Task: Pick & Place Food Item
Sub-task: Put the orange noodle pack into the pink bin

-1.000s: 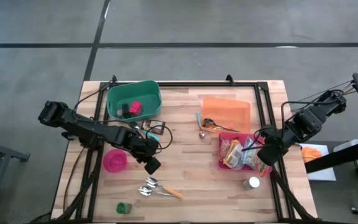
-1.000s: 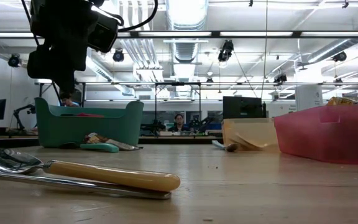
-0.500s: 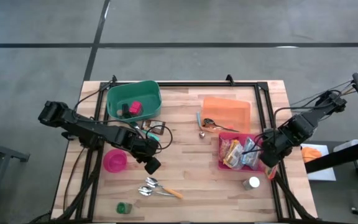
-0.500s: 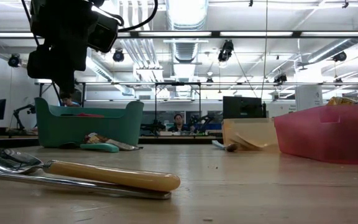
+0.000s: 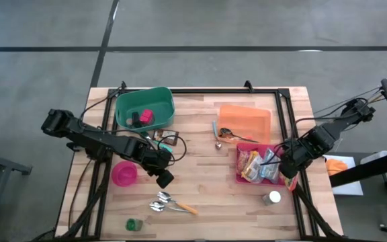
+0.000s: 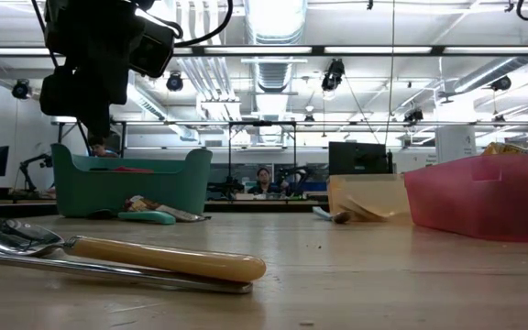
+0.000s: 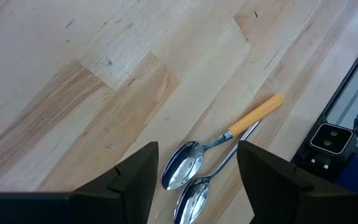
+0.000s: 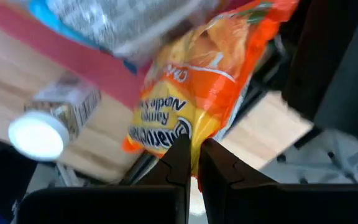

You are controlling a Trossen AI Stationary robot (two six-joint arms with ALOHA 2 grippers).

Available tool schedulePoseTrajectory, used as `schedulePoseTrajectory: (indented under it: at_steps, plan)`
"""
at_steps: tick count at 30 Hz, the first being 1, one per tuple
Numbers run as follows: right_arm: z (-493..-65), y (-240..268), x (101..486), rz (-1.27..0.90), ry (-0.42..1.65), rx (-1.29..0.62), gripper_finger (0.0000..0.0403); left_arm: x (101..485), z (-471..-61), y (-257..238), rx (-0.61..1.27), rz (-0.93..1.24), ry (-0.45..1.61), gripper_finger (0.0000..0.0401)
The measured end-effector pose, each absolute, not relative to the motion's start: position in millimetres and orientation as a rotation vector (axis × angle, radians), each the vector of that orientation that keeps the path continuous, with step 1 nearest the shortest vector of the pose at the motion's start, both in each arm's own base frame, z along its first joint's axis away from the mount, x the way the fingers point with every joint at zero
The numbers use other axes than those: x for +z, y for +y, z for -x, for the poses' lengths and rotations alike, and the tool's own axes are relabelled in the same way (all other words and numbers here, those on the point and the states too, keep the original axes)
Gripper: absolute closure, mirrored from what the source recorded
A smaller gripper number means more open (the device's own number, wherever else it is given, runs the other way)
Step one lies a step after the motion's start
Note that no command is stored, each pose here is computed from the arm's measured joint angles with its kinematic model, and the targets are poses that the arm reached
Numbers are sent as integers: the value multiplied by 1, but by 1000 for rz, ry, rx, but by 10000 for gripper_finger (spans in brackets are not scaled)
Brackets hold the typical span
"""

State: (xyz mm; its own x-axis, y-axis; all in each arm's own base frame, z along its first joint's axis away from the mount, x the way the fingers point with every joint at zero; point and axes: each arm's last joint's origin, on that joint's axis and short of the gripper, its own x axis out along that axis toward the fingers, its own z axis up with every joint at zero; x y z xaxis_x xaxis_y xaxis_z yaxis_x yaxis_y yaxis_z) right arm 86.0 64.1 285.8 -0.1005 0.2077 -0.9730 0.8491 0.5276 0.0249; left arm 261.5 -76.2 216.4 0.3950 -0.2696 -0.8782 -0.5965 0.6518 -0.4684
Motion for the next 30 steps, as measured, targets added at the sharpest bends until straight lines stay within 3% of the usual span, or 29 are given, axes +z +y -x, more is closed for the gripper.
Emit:
schedulePoseTrajectory:
  at_steps: [20,30]
  plan:
    - [-106,48,267,-730,1508,-787,390,216,-261,-76,246,886,1185,182]
    - [-119,38,245,-672,1537,-745,390,216,-261,-76,250,893,1185,182]
